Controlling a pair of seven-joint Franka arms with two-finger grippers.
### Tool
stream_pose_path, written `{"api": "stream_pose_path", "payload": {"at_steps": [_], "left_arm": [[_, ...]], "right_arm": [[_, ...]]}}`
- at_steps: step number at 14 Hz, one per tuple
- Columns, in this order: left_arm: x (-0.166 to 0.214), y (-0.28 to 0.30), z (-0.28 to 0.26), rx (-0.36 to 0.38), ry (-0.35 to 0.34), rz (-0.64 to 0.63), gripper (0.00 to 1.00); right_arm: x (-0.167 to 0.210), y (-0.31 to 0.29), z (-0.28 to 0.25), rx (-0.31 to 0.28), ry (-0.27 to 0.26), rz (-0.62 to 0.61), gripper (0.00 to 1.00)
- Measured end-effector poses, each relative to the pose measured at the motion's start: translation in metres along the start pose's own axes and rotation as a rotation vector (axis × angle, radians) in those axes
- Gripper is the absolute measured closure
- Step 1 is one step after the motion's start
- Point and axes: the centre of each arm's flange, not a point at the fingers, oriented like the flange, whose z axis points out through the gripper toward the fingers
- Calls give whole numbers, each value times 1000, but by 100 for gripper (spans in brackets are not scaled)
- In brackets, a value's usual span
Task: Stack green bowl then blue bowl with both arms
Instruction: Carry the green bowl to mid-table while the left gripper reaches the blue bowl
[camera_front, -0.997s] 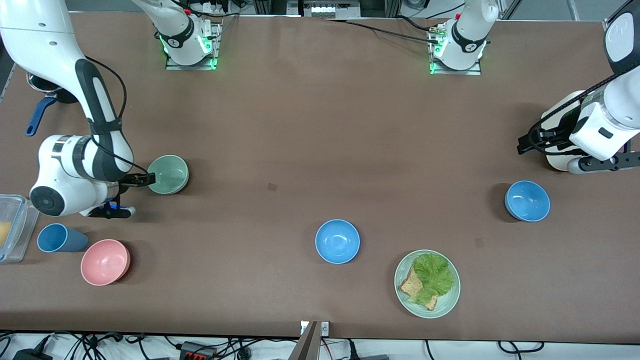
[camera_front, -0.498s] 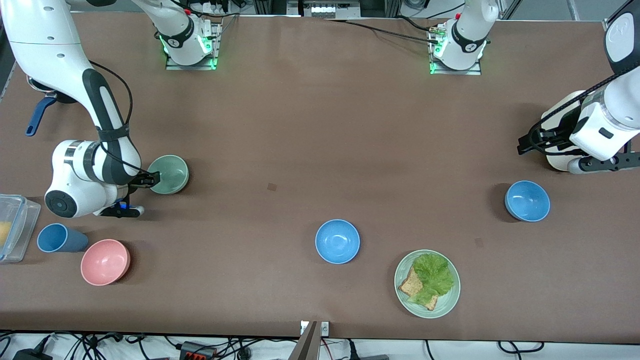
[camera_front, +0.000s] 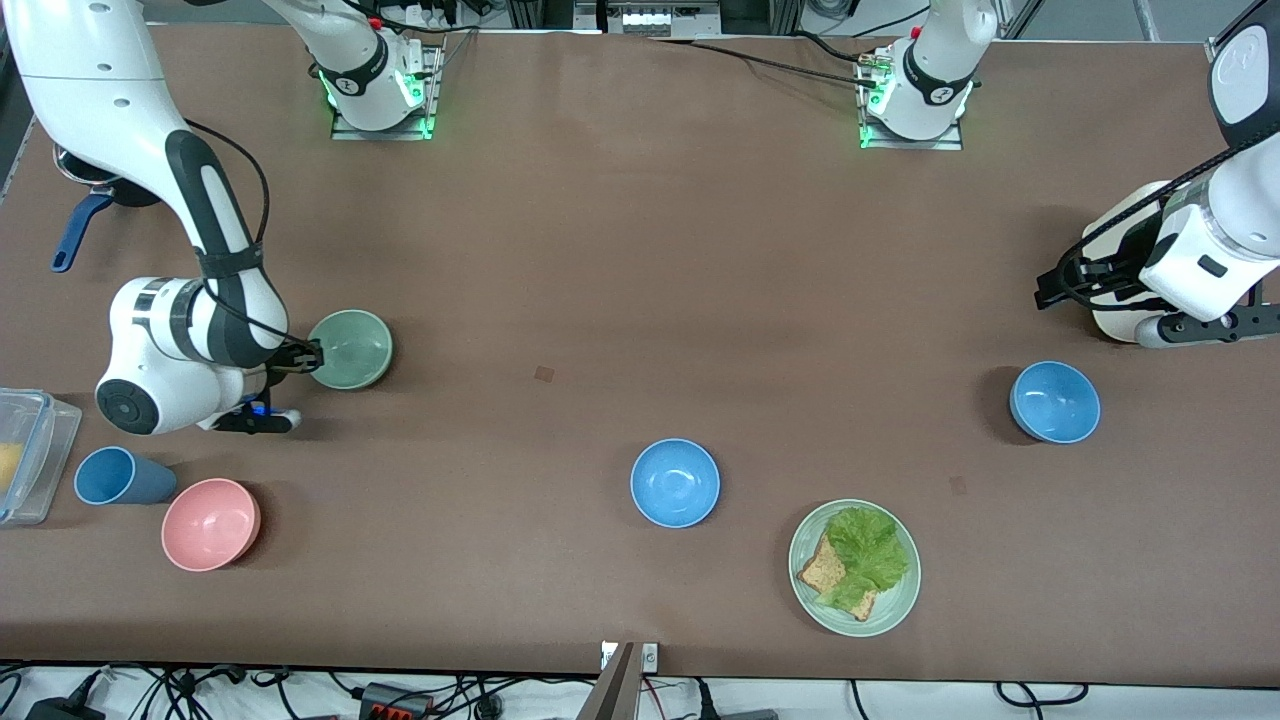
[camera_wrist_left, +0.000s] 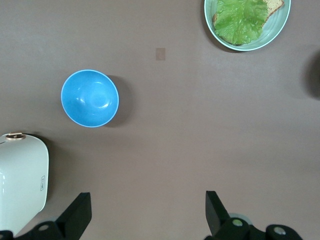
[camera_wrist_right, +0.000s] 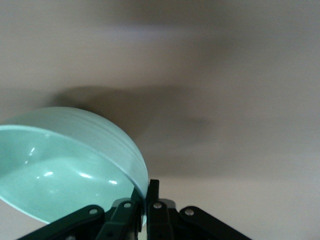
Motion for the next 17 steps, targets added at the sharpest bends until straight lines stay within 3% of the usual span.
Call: {"api": "stream_pose_path", "payload": {"at_steps": [4, 8, 13, 17], "left_arm": [[0, 0, 0, 0, 0, 0, 0], [2, -6, 1, -1, -2, -11, 0], [14, -26, 21, -1, -37, -45, 0], [30, -36, 42, -3, -67, -58, 0]], "right_arm": [[-12, -117, -32, 21, 28, -144, 95], [-44, -233, -42, 33, 39, -120, 95], [-85, -366, -2, -7, 94, -130, 95], [-80, -407, 49, 6, 108, -125, 95]]}}
